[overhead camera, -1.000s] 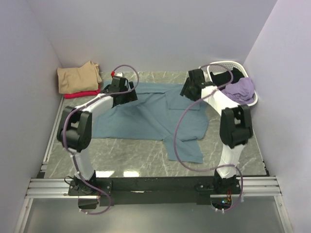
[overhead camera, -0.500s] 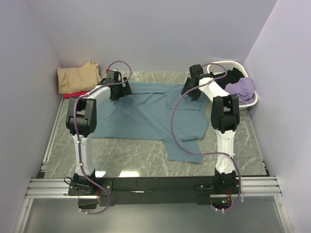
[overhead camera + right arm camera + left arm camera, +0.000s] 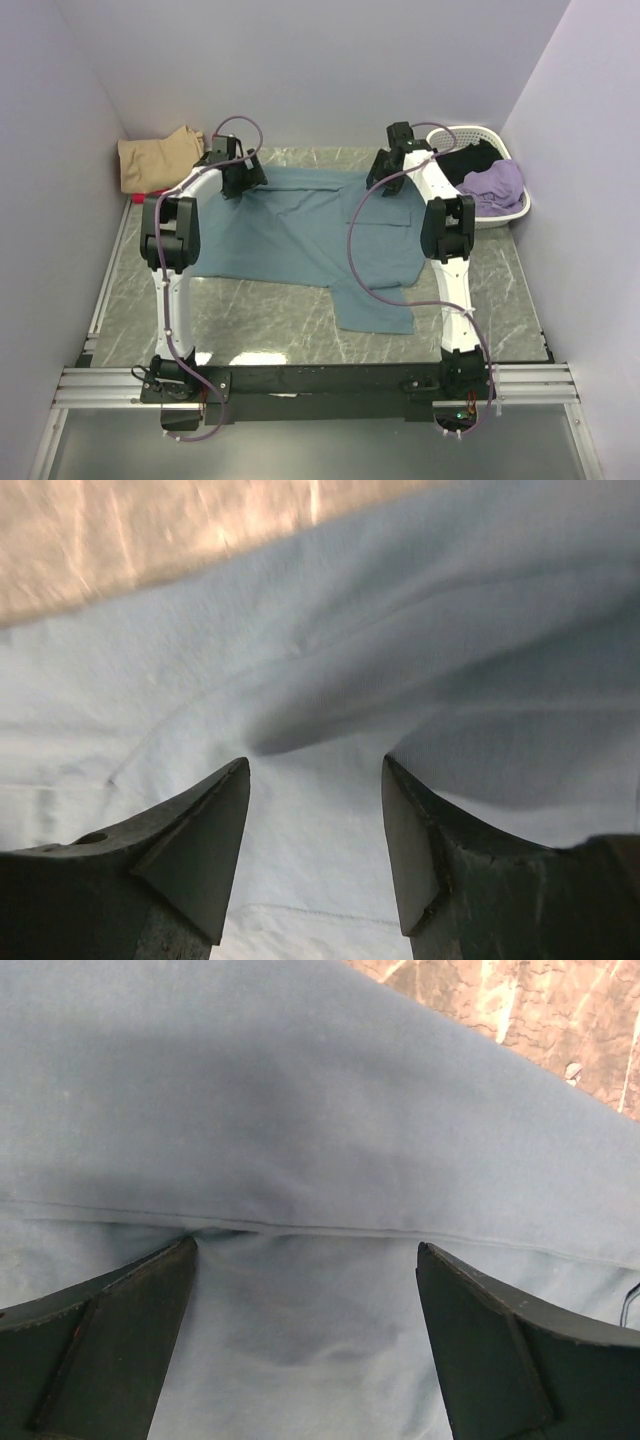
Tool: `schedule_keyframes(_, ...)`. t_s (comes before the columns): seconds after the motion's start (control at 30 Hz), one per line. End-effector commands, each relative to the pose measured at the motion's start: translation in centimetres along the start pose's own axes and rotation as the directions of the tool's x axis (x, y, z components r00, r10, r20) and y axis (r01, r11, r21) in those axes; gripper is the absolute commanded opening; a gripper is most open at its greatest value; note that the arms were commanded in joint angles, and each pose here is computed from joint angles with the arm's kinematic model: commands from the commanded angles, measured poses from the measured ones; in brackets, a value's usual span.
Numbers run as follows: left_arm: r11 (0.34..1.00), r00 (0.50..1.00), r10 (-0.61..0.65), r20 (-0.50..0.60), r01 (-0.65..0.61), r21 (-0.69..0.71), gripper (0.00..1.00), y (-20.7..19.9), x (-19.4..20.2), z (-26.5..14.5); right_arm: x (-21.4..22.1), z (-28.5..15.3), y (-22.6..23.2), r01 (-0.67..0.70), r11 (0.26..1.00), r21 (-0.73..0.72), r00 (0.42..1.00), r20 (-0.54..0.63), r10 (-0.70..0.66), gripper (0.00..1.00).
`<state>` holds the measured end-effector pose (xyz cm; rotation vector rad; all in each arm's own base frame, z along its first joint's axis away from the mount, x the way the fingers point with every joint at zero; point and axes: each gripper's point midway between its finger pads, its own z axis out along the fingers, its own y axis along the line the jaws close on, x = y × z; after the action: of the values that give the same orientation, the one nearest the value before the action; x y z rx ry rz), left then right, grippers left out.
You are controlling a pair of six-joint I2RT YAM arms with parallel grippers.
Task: Fold and stack the t-shirts
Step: Fold the tshirt
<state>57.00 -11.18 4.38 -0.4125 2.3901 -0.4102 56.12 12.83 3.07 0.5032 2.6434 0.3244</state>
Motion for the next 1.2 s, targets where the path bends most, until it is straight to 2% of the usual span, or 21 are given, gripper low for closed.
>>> schedule_keyframes(0.0, 0.995, 0.99, -0.006, -0.138, -0.007, -0.097, 0.99, 3.9, 4.4, 0.7, -0.1, 2.2, -1.6, -0.059, 0.998, 0.003, 0.997, -0.058, 0.059, 0.63)
schedule_keyframes(0.07, 0.995, 0.993, -0.009, -0.12, -0.002, -0.096, 0.99, 3.9, 4.4, 0.0, -0.6, 2.5, -2.1, -0.083, 0.997, 0.001, 0.995, -0.053, 0.083, 0.62)
schedule_keyframes(0.2, 0.99, 0.983, -0.026, -0.179, 0.0, -0.14, 0.99, 5.8, 8.1, -1.3, -1.4, 2.5, -3.0, -0.112, 0.994, 0.006, 0.993, -0.039, 0.112, 0.62)
schedule_keyframes(0.37, 0.991, 0.982, -0.033, -0.186, 0.008, -0.133, 0.99, 5.7, 9.8, -3.6, -2.7, 2.1, -3.9, -0.149, 0.989, -0.002, 0.988, -0.028, 0.149, 0.63)
schedule_keyframes(0.47, 0.988, 0.973, -0.045, -0.224, 0.01, -0.155, 0.99, 6.8, 12.6, -4.8, -3.6, 2.0, -4.6, -0.17, 0.985, -0.001, 0.985, 0.003, 0.17, 0.64)
schedule_keyframes(0.7, 0.982, 0.981, -0.05, -0.187, 0.014, -0.187, 0.99, 7.8, 13.8, -7.7, -5.6, 2.1, -6.3, -0.198, 0.98, -0.024, 0.98, 0.028, 0.199, 0.64)
schedule_keyframes(0.83, 0.989, 0.994, -0.025, -0.106, 0.009, -0.148, 0.99, 6.6, 11.4, -7.9, -6.6, 0.5, -4.2, -0.099, 0.989, -0.107, 0.992, 0.072, 0.107, 0.65)
schedule_keyframes(0.87, 0.993, 0.997, -0.017, -0.075, 0.009, -0.114, 0.99, 5.5, 10.0, -7.8, -7.9, -2.0, -2.8, -0.069, 0.987, -0.147, 0.988, 0.124, 0.087, 0.66)
schedule_keyframes(0.93, 0.997, 0.999, -0.013, -0.029, 0.01, -0.077, 1.0, 4.3, 8.2, -7.6, -8.2, -3.3, -1.1, -0.003, 0.981, -0.192, 0.984, 0.176, 0.038, 0.68)
schedule_keyframes(0.97, 0.999, 1.0, -0.008, 0.02, 0.009, -0.052, 0.99, 3.0, 5.8, -7.8, -9.3, -6.4, 0.1, 0.028, 0.976, -0.218, 0.972, 0.234, 0.024, 0.69)
schedule_keyframes(1.03, 1.0, 0.999, 0.01, 0.043, -0.009, -0.02, 1.0, 1.6, 3.8, -7.4, -9.1, -8.0, 1.2, 0.078, 0.965, -0.249, 0.964, 0.265, -0.009, 0.7)
schedule_keyframes(1.07, 1.0, 0.997, 0.019, 0.081, -0.019, 0.002, 0.99, 0.1, 1.2, -8.0, -8.8, -9.8, 2.0, 0.1, 0.96, -0.26, 0.959, 0.281, -0.023, 0.7)
schedule_keyframes(1.17, 0.994, 0.988, 0.05, 0.148, -0.064, 0.09, 0.99, -3.1, -2.6, -8.8, -7.8, -12.3, 3.7, 0.168, 0.945, -0.28, 0.951, 0.298, -0.081, 0.7)
